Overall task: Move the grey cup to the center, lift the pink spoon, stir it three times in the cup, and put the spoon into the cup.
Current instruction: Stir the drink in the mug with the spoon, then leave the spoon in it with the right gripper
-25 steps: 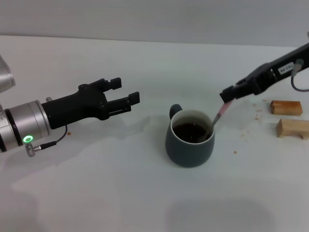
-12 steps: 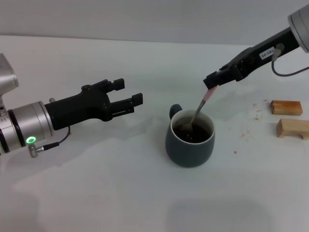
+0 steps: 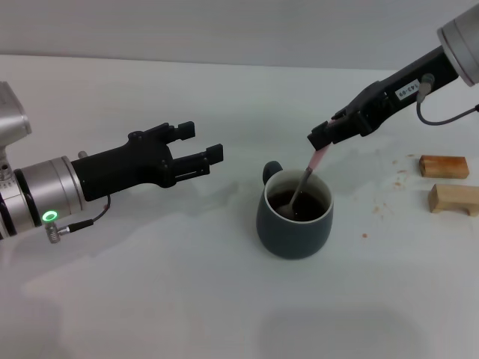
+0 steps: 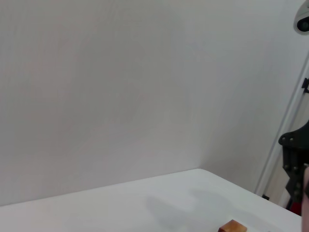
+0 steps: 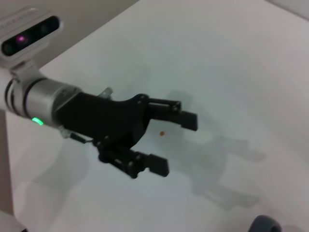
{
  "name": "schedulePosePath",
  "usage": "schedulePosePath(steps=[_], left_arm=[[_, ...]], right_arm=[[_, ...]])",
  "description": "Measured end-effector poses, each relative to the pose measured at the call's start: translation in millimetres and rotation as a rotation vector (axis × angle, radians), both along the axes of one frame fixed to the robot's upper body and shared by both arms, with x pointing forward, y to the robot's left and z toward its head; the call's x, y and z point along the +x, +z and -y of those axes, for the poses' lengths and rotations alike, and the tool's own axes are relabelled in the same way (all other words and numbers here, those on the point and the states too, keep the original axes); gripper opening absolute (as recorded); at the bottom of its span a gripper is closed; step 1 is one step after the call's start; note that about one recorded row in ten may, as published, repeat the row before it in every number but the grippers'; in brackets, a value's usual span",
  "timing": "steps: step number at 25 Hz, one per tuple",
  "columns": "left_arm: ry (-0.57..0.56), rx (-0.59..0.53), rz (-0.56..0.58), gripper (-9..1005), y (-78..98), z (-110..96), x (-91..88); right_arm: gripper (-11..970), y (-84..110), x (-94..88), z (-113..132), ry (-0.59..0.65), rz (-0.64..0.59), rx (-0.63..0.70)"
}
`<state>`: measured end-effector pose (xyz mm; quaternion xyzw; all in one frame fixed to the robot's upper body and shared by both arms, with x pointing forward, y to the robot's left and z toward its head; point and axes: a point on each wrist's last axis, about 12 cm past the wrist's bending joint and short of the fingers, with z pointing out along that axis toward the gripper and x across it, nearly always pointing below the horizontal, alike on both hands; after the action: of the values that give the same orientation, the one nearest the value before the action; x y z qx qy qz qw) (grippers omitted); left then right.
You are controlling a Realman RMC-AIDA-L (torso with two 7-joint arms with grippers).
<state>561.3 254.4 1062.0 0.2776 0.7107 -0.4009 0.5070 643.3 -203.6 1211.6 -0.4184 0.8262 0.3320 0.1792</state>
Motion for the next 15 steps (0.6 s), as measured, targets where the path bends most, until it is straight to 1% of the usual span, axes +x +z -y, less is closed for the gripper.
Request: schedulePosePath(steps=[7, 15], left_arm=[[0.004, -0.002, -0.003, 826, 0.3, 0, 0.6], [0.008, 0.001, -0.007, 826, -0.2, -1, 1.1]], right_arm=[[103, 1.2, -6.2, 6, 0.030, -0.030, -0.012], [102, -0.5, -7.8, 19, 0.012, -0.034, -0.058]])
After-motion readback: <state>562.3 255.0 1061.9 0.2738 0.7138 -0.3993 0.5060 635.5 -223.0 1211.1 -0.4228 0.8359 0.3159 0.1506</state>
